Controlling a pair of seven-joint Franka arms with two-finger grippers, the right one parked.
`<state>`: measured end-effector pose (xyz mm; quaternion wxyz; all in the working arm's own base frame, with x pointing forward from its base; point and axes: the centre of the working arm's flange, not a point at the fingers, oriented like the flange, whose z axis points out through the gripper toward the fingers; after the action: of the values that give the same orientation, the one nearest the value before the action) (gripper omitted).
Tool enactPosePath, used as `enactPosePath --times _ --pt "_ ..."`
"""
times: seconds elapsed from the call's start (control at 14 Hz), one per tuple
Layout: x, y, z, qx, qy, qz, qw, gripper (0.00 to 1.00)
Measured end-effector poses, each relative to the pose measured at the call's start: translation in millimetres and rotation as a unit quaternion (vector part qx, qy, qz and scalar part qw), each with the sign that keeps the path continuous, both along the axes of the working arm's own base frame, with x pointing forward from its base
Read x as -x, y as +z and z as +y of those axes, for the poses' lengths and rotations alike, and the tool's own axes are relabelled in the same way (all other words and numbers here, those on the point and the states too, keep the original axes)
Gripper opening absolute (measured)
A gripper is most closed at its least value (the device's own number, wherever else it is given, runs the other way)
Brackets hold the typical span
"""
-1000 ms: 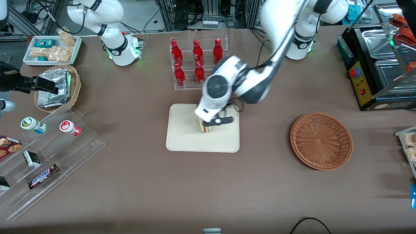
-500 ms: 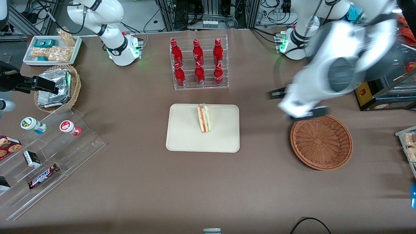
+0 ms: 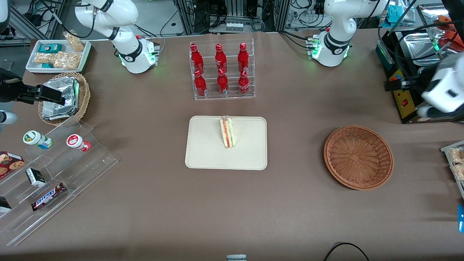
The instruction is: Place sandwich from basket to tray
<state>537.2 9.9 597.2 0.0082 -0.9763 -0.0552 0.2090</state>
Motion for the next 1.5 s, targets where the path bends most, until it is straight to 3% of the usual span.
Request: enactPosePath --times 0.36,0.79,0.93,1.14,1.29,1.5 --pt "1.4 15.2 4.0 0.006 -0.005 -0.011 0.9999 1.00" --pt "2.1 10.0 -2.5 -0.005 0.015 0.005 0.9999 1.00" --pt "5.8 11.9 -3.1 -0.006 0.017 -0.004 0.9998 1.00" --pt "16.5 6.8 -4.4 -0.012 0.031 -0.043 0.9986 1.00" --pt "20.9 7.4 -10.8 -0.019 0.046 -0.057 0.9971 1.00" --pt "21.1 8.3 -20.9 -0.022 0.047 -0.062 0.9967 1.00"
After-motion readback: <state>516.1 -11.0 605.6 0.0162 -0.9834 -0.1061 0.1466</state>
